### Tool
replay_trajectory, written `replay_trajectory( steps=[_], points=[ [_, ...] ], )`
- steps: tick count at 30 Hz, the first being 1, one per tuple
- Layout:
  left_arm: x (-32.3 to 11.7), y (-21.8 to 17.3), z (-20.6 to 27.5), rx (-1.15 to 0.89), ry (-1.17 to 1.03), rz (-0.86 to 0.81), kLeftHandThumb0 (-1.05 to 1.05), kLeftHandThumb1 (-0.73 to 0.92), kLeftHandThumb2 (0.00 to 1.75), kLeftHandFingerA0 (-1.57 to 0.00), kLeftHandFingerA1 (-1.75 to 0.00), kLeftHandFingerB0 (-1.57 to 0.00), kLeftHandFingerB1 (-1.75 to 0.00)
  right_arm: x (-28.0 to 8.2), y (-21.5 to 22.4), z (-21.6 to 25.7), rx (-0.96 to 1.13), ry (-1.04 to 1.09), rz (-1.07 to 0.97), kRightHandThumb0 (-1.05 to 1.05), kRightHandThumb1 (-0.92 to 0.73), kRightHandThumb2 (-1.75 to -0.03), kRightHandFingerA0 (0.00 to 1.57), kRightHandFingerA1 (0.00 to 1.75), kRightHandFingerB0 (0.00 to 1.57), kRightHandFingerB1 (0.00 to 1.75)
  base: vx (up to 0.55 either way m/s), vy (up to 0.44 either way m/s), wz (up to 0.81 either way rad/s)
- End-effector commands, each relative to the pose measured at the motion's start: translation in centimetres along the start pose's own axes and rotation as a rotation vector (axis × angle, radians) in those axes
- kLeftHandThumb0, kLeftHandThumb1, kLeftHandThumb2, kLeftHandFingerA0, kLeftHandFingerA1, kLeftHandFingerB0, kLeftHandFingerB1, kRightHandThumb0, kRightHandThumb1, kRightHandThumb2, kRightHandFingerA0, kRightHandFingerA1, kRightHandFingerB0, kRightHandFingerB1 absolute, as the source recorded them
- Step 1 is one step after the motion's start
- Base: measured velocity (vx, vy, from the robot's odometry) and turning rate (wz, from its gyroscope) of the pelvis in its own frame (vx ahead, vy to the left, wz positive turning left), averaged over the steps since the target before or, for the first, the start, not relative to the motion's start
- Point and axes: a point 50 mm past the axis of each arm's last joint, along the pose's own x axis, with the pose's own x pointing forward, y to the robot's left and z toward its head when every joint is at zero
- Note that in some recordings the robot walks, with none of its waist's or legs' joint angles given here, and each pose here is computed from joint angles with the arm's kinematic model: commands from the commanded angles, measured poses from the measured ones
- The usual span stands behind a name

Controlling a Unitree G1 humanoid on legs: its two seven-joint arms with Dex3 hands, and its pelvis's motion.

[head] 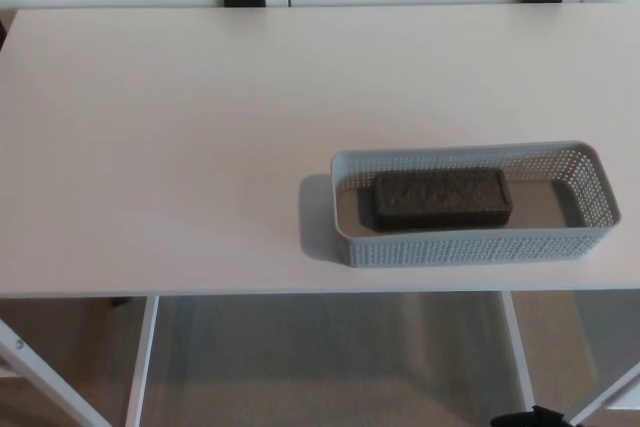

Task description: The robot walks towards a desk on which an eraser is kept on the left hand side and a container is kept on the right hand side. The robot picks up the eraser using its left hand and places it in the container.

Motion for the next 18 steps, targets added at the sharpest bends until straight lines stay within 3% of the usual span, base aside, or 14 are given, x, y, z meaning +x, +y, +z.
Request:
replay_trajectory(
  steps=[1,2,3,6,7,8,9,18],
  points=[
    [0.9,2.8,-4.5,0.463,0.161,0.277,-0.8,0.75,0.63,-0.17,-0.35,-0.19,-0.27,-0.1,-2.4,0.5,0.005,0.0,-0.046,-0.32,-0.36,-0.92,0.1,0.53,0.06,0.52,0.0,0.0,0.0],
    [0.9,3.0,-4.4,0.463,0.162,0.284,-0.8,0.75,0.64,-0.18,-0.34,-0.19,-0.27,0.0,-2.5,0.6,0.012,0.0,-0.047,-0.58,-0.47,-0.71,0.19,0.5,0.11,0.43,0.0,0.0,0.0],
    [1.0,3.2,-4.4,0.46,0.16,0.292,-0.79,0.74,0.63,-0.18,-0.33,-0.19,-0.28,0.0,-2.7,0.7,0.009,0.0,-0.051,-0.32,-0.37,-0.92,0.1,0.53,0.06,0.52,0.0,0.0,0.0],
    [0.9,3.8,-4.7,0.414,0.161,0.316,-0.8,0.71,0.62,-0.21,-0.35,-0.19,-0.28,0.1,-3.0,1.1,-0.004,-0.01,-0.06,-0.33,-0.35,-0.92,0.1,0.54,0.07,0.53,0.0,0.0,0.0],
    [0.9,3.8,-4.7,0.413,0.158,0.318,-0.79,0.71,0.62,-0.21,-0.35,-0.2,-0.28,0.1,-3.0,1.2,-0.009,-0.006,-0.061,-0.61,-0.45,-0.74,0.2,0.51,0.11,0.44,0.0,0.0,0.0],
    [0.8,3.8,-4.8,0.41,0.156,0.319,-0.79,0.7,0.61,-0.21,-0.35,-0.2,-0.28,0.1,-3.0,1.2,-0.006,-0.007,-0.063,-0.32,-0.35,-0.92,0.1,0.53,0.07,0.53,0.0,0.0,0.0],
    [0.8,3.9,-4.8,0.398,0.152,0.32,-0.77,0.68,0.61,-0.21,-0.35,-0.2,-0.29,0.1,-3.0,1.2,-0.003,-0.006,-0.068,-0.61,-0.45,-0.73,0.21,0.51,0.11,0.43,0.0,0.0,0.0],
    [0.9,4.1,-5.1,0.384,0.125,0.347,-0.76,0.64,0.6,-0.2,-0.34,-0.23,-0.29,0.1,-3.1,1.4,-0.013,-0.008,-0.075,-0.58,-0.45,-0.73,0.21,0.51,0.11,0.44,0.0,0.0,0.0]
  ],
)
